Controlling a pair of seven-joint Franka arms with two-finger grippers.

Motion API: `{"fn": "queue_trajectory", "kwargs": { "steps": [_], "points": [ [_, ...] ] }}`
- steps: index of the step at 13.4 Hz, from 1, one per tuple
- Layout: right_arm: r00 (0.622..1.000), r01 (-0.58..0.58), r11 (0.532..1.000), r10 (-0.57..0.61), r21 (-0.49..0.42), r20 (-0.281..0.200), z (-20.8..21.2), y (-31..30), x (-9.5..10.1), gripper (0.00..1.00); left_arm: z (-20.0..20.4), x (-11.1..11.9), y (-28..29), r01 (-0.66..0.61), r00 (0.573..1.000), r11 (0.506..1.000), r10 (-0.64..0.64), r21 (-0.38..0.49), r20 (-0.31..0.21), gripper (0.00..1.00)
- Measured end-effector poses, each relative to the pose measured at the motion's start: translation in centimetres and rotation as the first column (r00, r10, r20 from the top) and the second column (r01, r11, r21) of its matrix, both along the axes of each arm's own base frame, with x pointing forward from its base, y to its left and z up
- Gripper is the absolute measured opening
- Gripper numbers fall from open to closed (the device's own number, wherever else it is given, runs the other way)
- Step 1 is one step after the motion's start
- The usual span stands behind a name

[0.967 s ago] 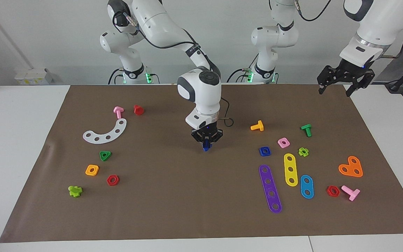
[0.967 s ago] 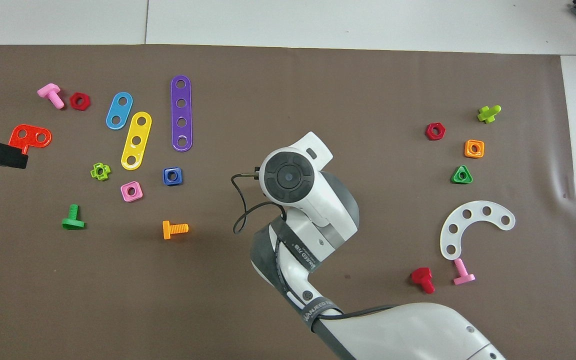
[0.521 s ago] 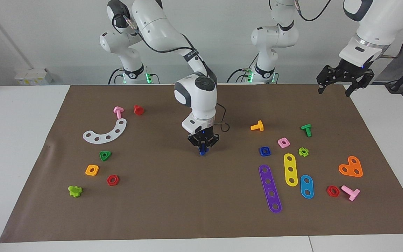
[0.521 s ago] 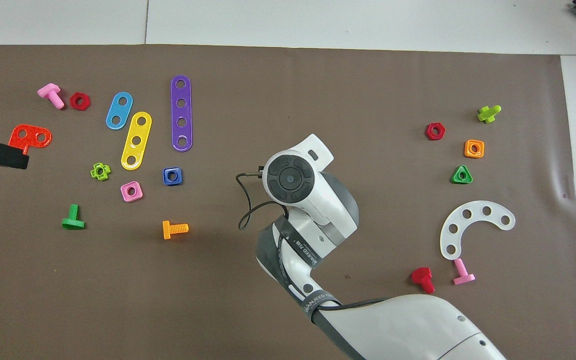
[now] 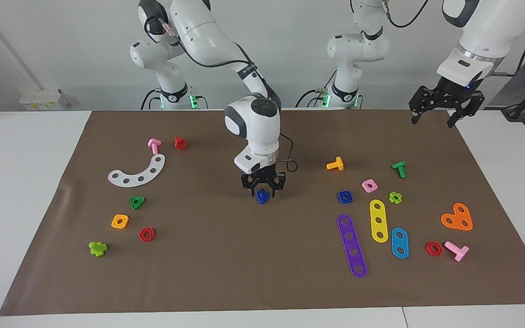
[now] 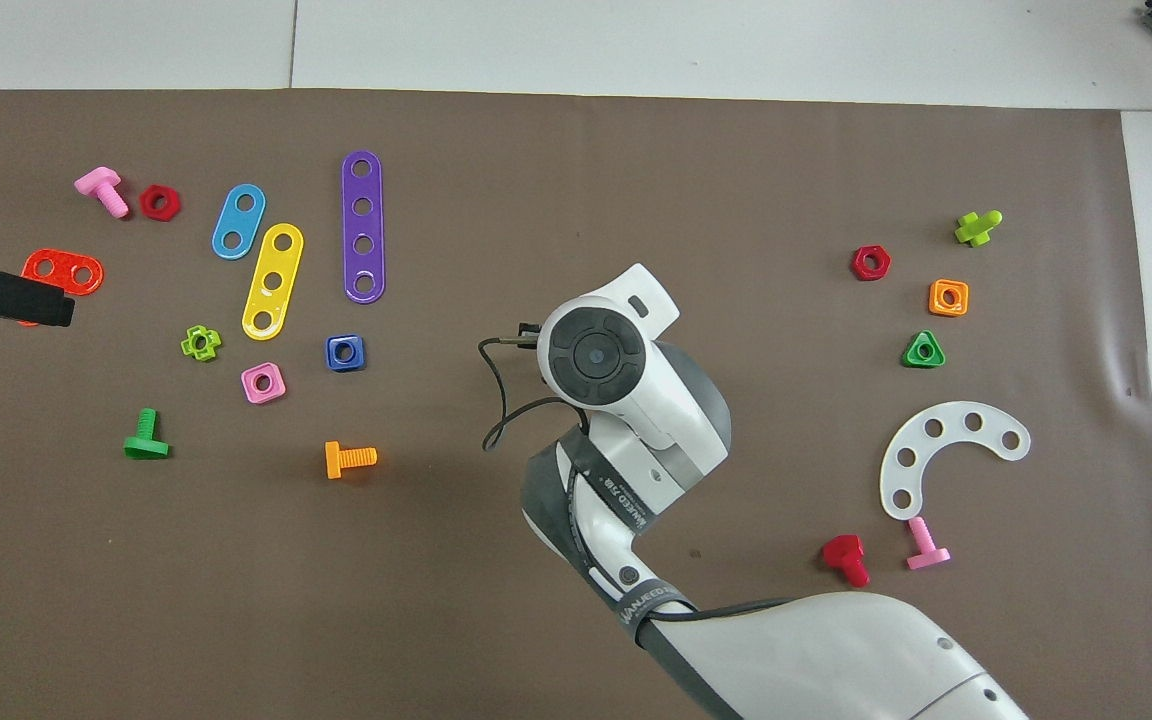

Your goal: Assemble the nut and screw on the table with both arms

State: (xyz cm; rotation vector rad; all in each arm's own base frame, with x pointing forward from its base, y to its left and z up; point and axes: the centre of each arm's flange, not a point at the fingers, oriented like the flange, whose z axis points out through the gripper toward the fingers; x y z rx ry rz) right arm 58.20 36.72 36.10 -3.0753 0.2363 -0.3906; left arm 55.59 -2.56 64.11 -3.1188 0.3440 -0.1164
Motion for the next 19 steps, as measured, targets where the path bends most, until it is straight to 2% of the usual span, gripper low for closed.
{"fn": "queue_trajectory", "kwargs": {
  "steps": [1, 3, 5, 9, 11, 13, 19],
  "points": [
    [0.999, 0.034, 0.999, -0.034, 0.015, 0.020, 2.9, -2.0, 0.9, 0.98, -0.4, 0.3, -0.2, -0.004, 1.000, 1.000, 0.004, -0.001, 0.012, 1.00],
    [0.995, 0.091, 0.995, -0.092, 0.027, 0.043, 8.9, -7.3, 2.1, 1.00, -1.9, 1.1, -1.1, 0.001, 1.000, 1.000, -0.001, -0.002, 0.021, 1.00],
    [0.994, 0.102, 0.995, -0.103, 0.018, 0.047, 13.4, -11.8, 2.2, 1.00, -4.0, 2.3, -2.6, 0.000, 1.000, 1.000, 0.000, -0.003, 0.017, 1.00],
    [0.998, 0.054, 0.998, -0.054, 0.024, -0.015, 19.6, -23.6, 1.9, 1.00, -11.5, 4.8, -8.0, -0.029, 0.999, 1.000, 0.029, -0.009, 0.014, 1.00],
    [0.997, 0.057, 0.998, -0.056, 0.010, -0.050, 21.9, -29.7, 1.0, 1.00, -16.2, 5.1, -9.7, -0.042, 0.999, 0.999, 0.043, -0.015, 0.027, 1.00],
    [0.993, 0.027, 1.000, -0.028, -0.010, -0.112, 23.6, -34.0, -0.8, 1.00, -19.8, 4.8, -10.2, -0.061, 0.998, 0.998, 0.062, -0.018, 0.030, 1.00],
    [0.972, -0.009, 1.000, 0.006, -0.015, -0.236, 27.1, -42.5, -5.8, 1.00, -28.6, 3.5, -12.1, -0.098, 0.994, 0.995, 0.099, -0.028, 0.041, 1.00]
  ]
}}
